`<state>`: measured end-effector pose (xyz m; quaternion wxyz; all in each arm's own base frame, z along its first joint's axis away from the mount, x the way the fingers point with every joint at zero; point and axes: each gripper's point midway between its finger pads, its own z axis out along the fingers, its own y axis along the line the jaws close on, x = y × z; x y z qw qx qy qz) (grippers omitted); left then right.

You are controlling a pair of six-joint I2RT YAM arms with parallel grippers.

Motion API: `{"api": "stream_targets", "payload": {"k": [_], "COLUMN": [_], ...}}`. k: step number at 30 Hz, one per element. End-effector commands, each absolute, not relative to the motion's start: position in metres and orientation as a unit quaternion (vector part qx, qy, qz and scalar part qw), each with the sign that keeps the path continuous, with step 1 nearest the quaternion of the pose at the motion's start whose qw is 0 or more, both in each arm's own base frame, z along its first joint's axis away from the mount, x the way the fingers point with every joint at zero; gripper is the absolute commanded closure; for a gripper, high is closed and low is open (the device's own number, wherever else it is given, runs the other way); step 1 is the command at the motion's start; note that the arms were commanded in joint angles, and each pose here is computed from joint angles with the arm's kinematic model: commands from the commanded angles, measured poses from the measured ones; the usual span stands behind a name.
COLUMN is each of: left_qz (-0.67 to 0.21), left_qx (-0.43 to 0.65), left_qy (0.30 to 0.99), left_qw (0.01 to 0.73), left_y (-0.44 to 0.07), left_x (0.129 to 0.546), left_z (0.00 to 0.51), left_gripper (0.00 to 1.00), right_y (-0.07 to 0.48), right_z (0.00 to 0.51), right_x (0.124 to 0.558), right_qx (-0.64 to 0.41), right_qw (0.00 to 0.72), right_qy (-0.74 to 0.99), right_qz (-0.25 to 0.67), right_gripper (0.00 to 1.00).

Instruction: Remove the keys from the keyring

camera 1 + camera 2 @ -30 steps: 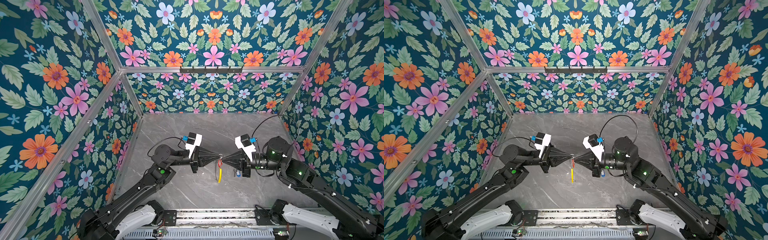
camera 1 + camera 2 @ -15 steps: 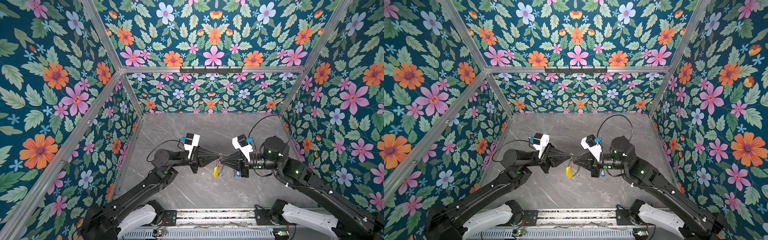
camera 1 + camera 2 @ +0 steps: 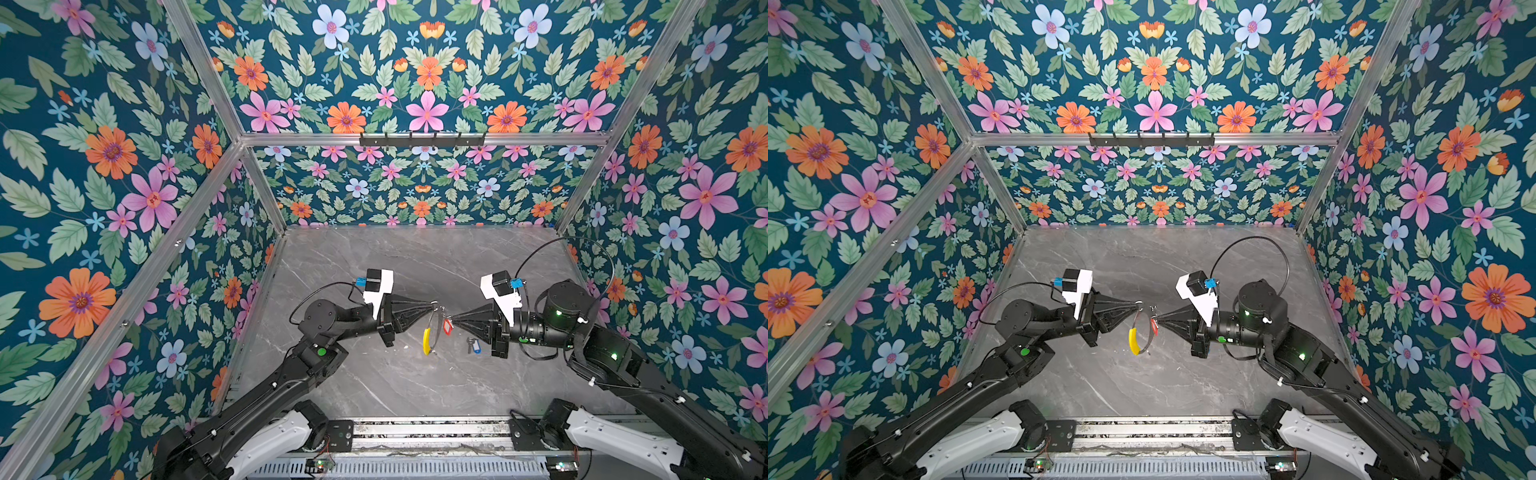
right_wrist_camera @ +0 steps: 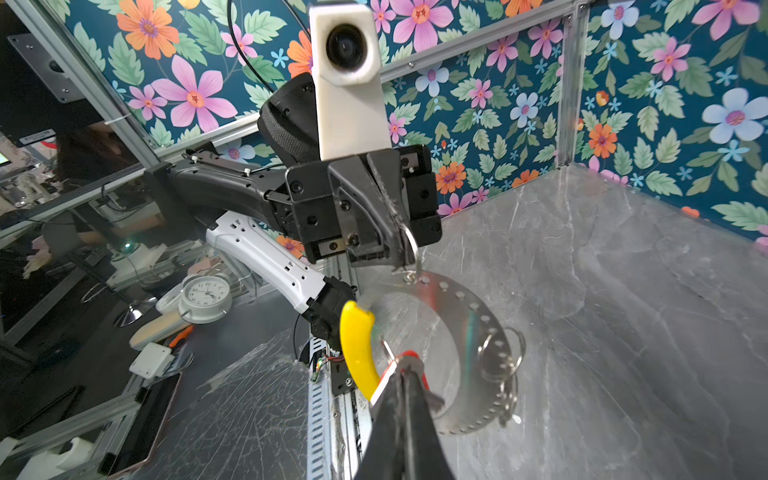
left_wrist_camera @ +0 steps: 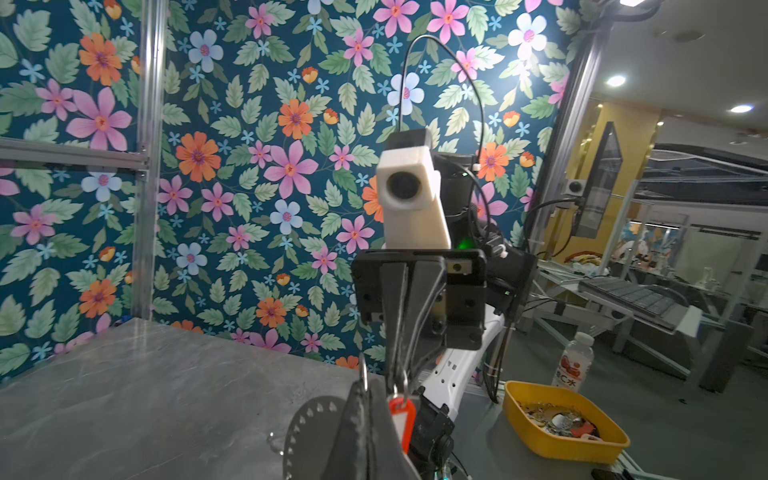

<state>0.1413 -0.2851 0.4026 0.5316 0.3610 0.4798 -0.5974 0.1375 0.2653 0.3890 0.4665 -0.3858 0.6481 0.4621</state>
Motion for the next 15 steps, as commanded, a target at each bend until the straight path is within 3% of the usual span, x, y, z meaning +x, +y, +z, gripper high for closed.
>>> {"api": "stream_targets", "payload": {"k": [1,10,15], "left_qz": [-0.560,-0.526,-0.517], "left_qx": [0.346,0.331,0.322], "left_qy": [0.503,0.529,0.536], "left_qw": [0.560,0.578,0.584], "left_y": [-0.281,-0.266,-0.260], "left_x": [0.155,0.156,0.157], "left_z": [0.395,0.388,0.383], "left_gripper": [1.00,1.00,1.00], "right_y": [0.258,0.243,0.243], "right_z": [0.389,0.359,0.295], "right_x": [0.148,0.181,0.215], "right_qx": [-0.369,-0.316,-0.258], "right_qw": [0.486,0.472,0.420], "right_qy": [0.663,0.713,0.766], "right_qz": [0.433,0.411,0.413], "right_gripper": [1.00,1.00,1.00]}}
